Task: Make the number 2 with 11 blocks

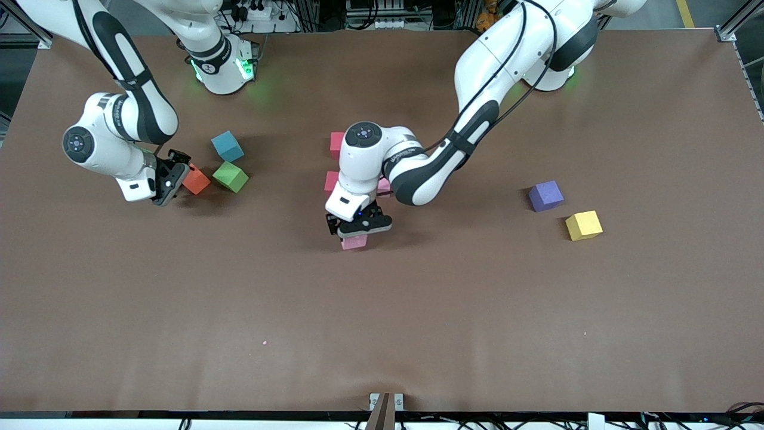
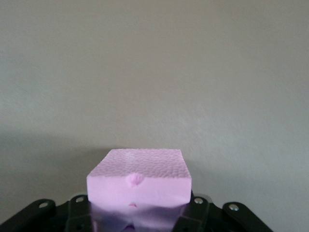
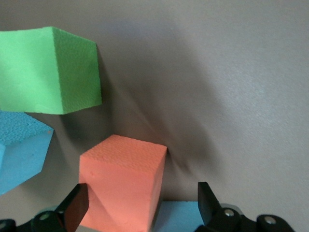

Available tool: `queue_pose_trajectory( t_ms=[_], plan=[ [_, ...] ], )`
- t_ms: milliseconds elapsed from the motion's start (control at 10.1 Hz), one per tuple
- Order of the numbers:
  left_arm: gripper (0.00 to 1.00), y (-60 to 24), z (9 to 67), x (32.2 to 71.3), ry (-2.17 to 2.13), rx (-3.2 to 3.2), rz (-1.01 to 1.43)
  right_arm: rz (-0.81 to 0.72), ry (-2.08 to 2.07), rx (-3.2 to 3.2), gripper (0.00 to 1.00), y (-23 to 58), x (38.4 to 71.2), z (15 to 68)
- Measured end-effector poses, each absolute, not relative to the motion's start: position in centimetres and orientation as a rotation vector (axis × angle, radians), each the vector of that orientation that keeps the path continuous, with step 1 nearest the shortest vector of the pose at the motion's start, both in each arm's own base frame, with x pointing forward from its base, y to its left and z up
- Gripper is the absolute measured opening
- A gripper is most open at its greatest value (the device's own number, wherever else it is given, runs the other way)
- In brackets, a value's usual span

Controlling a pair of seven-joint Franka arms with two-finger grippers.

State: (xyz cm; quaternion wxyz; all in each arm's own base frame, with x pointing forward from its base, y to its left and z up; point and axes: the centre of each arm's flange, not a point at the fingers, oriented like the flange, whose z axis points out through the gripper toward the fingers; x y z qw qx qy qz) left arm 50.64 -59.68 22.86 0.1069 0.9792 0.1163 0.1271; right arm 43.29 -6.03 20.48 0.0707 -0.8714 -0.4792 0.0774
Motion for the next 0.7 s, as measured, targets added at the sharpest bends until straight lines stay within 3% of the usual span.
queue_pose_trajectory(
  t_ms=[695],
  plan=[
    [0.59,-60.0,23.2,50.5,0.246,2.867,0.232,0.235,-1.473,-2.608,1.00,-3.5,43.0,20.7]
  ],
)
